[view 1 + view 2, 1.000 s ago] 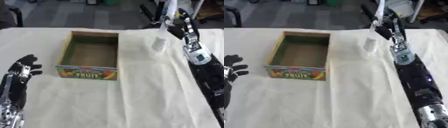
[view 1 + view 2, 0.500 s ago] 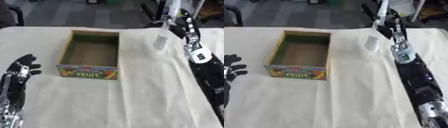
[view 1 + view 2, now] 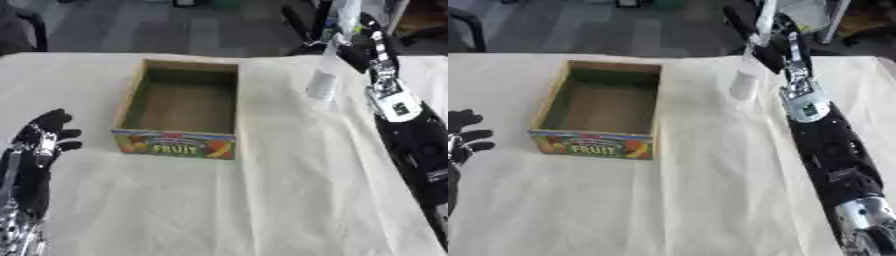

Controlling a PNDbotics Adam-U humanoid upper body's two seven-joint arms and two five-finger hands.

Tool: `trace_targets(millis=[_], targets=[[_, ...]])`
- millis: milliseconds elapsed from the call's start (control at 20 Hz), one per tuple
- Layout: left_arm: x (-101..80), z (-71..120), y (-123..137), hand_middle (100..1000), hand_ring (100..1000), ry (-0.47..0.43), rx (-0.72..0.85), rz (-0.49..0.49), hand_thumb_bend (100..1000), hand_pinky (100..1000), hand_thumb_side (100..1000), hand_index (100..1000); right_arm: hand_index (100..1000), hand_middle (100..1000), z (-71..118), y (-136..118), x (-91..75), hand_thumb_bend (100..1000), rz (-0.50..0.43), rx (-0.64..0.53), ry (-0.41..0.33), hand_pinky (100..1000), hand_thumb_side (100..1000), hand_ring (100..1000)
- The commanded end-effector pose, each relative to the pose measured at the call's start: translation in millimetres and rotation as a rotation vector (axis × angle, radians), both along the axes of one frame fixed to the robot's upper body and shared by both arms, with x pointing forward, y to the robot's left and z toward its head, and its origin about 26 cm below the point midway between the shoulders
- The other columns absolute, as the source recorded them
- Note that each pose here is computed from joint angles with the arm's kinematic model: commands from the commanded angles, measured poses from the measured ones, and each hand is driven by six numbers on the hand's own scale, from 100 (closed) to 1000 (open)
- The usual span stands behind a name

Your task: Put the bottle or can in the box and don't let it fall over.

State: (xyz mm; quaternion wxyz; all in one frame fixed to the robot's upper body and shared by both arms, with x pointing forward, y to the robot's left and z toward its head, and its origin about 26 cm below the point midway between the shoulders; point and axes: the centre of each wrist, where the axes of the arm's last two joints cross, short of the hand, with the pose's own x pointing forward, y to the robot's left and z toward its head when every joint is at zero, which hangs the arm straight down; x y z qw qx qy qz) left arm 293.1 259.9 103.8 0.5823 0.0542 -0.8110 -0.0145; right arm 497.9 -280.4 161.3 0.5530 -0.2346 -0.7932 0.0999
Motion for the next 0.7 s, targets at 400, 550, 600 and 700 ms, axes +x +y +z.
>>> trace_targets(millis=[400,550,600,700], targets=[[1.5,12.2,-2,718,671,-0.042,0.005,-0.02,473,659,690,792,1000,967,31.7,-18,3.5,216,-0.025,-0.006,-0.062,918,489,1000],[1.8,13.6,-2,717,670,-0.046,0.008,-0.021,474,659,689,792,1000,967,34.8,-22,3.6,215,-0.037,-0.007,-0.067,918,490,1000],[1.9,14.0,-2,717,670,-0.047,0.008,-0.022,474,659,689,792,1000,967,35.7,-24,3.6,215,-0.039,-0.008,-0.068,918,490,1000],[2.0,14.3,-2,717,670,-0.048,0.009,-0.022,474,659,689,792,1000,967,36.2,-25,3.7,215,-0.041,-0.008,-0.069,918,490,1000]])
